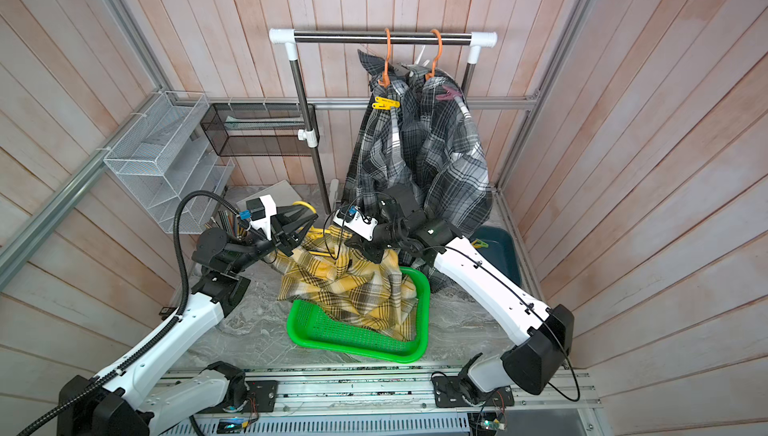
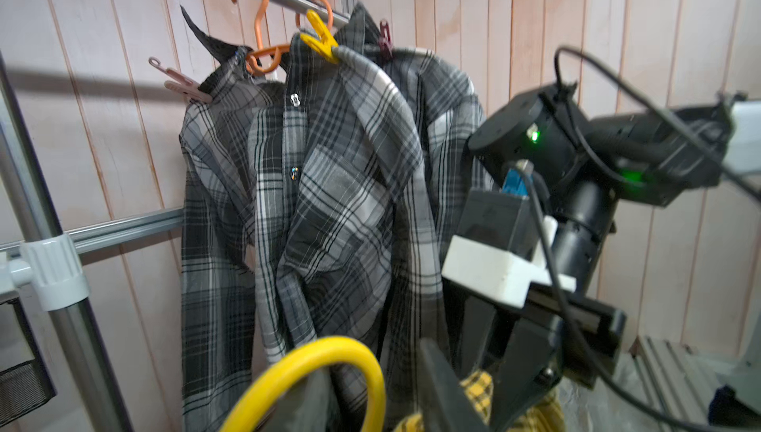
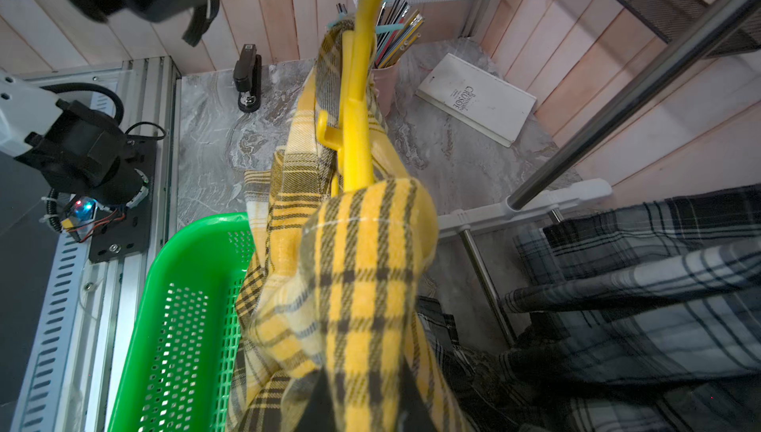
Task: Remove the clothespins securing long-sleeve shirts to the hanger
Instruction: Remove the clamp from the hanger.
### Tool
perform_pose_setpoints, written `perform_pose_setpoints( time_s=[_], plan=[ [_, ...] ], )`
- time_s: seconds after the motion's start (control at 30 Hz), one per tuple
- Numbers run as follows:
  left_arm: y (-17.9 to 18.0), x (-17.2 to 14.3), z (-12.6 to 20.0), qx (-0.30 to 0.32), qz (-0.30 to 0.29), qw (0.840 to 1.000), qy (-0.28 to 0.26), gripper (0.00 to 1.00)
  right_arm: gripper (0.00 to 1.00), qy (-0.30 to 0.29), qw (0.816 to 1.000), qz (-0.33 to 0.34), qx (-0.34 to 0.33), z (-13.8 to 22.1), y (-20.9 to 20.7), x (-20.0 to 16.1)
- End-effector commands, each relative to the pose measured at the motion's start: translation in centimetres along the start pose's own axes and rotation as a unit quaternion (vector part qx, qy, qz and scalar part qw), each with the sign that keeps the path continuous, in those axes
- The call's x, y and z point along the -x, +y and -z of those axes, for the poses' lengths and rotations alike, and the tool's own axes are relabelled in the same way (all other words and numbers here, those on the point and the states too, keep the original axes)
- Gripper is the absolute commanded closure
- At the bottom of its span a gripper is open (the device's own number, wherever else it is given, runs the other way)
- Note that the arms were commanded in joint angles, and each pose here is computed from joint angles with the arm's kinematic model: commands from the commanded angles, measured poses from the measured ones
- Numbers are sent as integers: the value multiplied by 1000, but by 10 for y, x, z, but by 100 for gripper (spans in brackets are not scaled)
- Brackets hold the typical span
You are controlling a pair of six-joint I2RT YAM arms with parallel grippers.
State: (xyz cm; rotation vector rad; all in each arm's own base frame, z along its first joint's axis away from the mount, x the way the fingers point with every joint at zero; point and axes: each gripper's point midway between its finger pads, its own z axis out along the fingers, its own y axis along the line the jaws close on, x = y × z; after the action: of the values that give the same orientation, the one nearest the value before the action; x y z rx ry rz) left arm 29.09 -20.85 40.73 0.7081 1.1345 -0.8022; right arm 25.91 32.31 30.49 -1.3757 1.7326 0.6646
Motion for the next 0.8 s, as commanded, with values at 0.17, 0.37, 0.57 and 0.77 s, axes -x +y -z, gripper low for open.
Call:
perform_pose_setpoints(
  time_s=[0.17,0.37,0.57,0.77],
  plan=[
    [29,54,53,-54,84,990,-100,26,100,-24,998,-29,-44,26,-8,-6],
    [51,38,58,-114,143,982,-35,35,100,-43,996,-6,-80,44,-12,-7],
    [63,14,57,-152,177,971,58,41,100,-83,987,45,-127,65,-15,2],
    [65,1,56,-168,197,960,104,40,100,-137,973,109,-153,87,-7,19]
  ],
)
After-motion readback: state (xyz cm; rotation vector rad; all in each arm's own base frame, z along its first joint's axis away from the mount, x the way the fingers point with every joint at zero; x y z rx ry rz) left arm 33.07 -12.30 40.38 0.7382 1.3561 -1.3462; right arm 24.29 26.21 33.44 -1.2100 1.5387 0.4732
